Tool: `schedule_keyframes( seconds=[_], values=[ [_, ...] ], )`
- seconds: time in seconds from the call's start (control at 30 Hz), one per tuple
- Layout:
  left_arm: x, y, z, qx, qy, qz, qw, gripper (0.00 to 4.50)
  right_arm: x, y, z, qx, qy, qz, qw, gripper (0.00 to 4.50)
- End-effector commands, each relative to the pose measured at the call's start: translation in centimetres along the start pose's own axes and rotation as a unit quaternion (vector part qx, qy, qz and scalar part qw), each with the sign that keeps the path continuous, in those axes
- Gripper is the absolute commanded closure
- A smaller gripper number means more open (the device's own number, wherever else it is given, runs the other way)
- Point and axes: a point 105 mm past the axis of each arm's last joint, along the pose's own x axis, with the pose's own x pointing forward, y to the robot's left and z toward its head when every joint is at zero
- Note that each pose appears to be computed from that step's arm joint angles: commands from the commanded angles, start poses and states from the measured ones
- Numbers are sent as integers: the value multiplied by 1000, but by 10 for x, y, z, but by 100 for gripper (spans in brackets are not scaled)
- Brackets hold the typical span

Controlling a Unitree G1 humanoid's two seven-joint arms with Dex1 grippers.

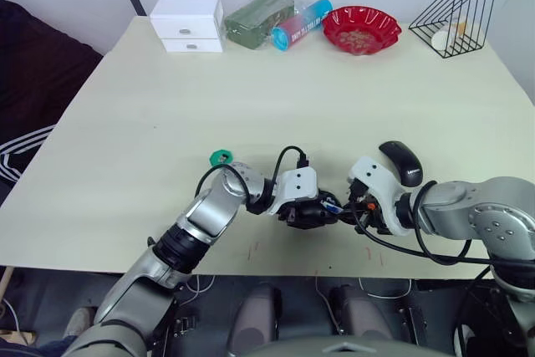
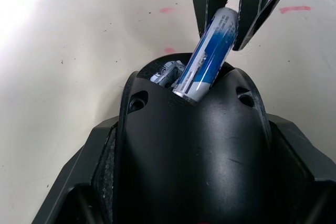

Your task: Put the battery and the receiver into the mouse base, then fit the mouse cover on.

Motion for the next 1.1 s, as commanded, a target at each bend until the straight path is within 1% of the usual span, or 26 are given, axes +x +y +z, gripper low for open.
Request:
schedule_keyframes(
  seconds=[0.03, 0.1, 0.17, 0.23, 0.27, 0.3, 0.33, 0.37, 0.4, 0.5, 0.63, 0.7, 0.77, 0.9, 0.93, 0.97, 1.0, 1.03, 1.07, 1.1],
  values=[
    [9, -10, -14, -24, 22, -14, 999, 154, 2, 1, 2, 1, 1, -4, 1000, 446],
    [9, -10, -15, -23, 23, -14, 999, 154, 2, 1, 3, 0, 0, -4, 1000, 446],
    [9, -9, -15, -24, 23, -13, 999, 154, 3, 4, 4, 2, -2, 4, 1000, 340],
    [9, -9, -15, -24, 23, -12, 999, 154, 3, 6, 5, 5, -6, 13, 1000, 269],
    [9, -9, -15, -24, 23, -12, 999, 154, 3, 7, 5, 7, -7, 15, 1000, 221],
    [9, -9, -15, -24, 23, -12, 999, 154, 3, 9, 6, 5, -8, 21, 1000, 186],
    [9, -9, -15, -23, 23, -12, 999, 154, 3, 10, 6, 5, -8, 26, 1000, 129],
    [9, -9, -15, -23, 23, -12, 999, 154, 3, 11, 6, 5, -8, 29, 1000, 57],
    [10, -9, -15, -22, 23, -12, 999, 154, 2, 11, 6, 7, -9, 30, 999, 46],
    [10, -9, -14, -22, 22, -14, 999, 154, -2, 9, 7, 7, -12, 27, 1000, 46],
    [10, -9, -14, -24, 20, -14, 999, 154, -13, 9, 11, -11, -26, 34, 999, 46],
    [11, -9, -13, -23, 20, -14, 999, 154, -17, 9, 9, -21, -28, 34, 999, 46],
    [11, -9, -13, -23, 20, -14, 999, 154, -21, 11, 12, -43, -40, 35, 998, 46],
    [10, -7, -13, -23, 21, -14, 999, 154, -28, 2, 10, -49, -62, 18, 997, 46],
    [10, -7, -13, -23, 21, -14, 999, 154, -29, 1, 11, -53, -76, 14, 996, 46],
    [10, -8, -13, -23, 21, -15, 999, 154, -29, -3, 11, -52, -87, 7, 995, 84],
    [10, -8, -13, -23, 21, -16, 999, 154, -30, -5, 12, -50, -105, 5, 993, 96],
    [10, -9, -14, -24, 22, -17, 999, 154, -30, -5, 12, -59, -123, 8, 991, 127],
    [10, -9, -14, -25, 23, -18, 999, 154, -32, -3, 17, -68, -155, 20, 985, 159],
    [10, -9, -14, -26, 23, -18, 999, 154, -33, -1, 19, -77, -177, 29, 981, 208]
  ],
)
